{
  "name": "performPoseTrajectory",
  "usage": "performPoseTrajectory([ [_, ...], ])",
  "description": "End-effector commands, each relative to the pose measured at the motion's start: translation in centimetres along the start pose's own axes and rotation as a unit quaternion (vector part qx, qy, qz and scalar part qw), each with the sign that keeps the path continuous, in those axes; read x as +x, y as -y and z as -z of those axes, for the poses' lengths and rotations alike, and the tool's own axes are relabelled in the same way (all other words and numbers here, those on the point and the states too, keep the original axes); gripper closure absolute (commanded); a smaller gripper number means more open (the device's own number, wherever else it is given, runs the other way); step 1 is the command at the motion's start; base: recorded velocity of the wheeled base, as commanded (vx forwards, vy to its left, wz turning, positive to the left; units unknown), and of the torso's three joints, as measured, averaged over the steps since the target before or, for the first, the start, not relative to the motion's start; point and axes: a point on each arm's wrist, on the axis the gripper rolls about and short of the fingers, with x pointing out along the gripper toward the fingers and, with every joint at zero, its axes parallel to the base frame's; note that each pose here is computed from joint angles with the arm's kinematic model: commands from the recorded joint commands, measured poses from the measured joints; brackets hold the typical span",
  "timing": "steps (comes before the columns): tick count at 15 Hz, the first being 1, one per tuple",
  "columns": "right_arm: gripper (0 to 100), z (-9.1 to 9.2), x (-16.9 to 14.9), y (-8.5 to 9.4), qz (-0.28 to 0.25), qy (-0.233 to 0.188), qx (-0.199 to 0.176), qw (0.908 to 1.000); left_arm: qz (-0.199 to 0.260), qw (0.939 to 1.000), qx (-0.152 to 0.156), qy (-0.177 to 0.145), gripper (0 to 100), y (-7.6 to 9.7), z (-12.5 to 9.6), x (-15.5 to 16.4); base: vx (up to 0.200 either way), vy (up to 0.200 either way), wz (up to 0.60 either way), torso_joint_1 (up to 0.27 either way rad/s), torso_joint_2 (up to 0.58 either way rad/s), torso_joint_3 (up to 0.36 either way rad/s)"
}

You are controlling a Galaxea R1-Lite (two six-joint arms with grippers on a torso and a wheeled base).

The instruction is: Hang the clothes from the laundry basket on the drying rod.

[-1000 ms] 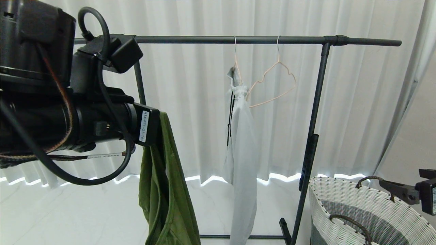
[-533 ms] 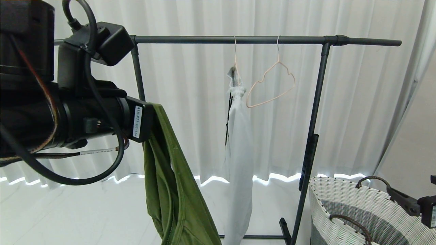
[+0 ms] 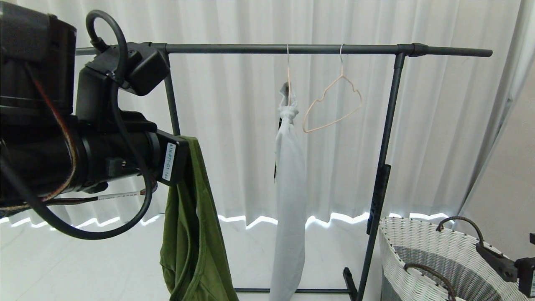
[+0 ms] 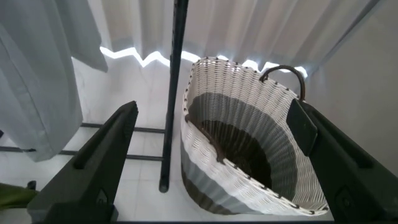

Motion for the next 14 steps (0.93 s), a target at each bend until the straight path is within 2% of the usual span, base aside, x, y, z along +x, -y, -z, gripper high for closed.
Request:
performPoseTrajectory([
  [1, 0, 0.22, 0.88, -0.04, 0.000, -0.024, -0.001, 0.9997, 0.000, 1.0000, -0.001, -0.003, 100, 0.04, 0.08, 0.14, 0.000, 0.000, 0.00, 0.000, 0.00, 0.000],
  [7, 0, 0.76, 1.05, -0.10, -0.003, -0.038, -0.006, 0.9993, 0.000, 1.0000, 0.001, -0.001, 100, 0.00, 0.02, 0.02, 0.000, 0.000, 0.00, 0.011, -0.02, -0.015],
  [14, 0, 0.77, 0.96, -0.09, -0.003, -0.037, -0.004, 0.9993, 0.001, 1.0000, 0.002, -0.002, 100, 0.01, 0.15, -0.03, 0.000, 0.000, 0.00, 0.137, -0.41, -0.228],
])
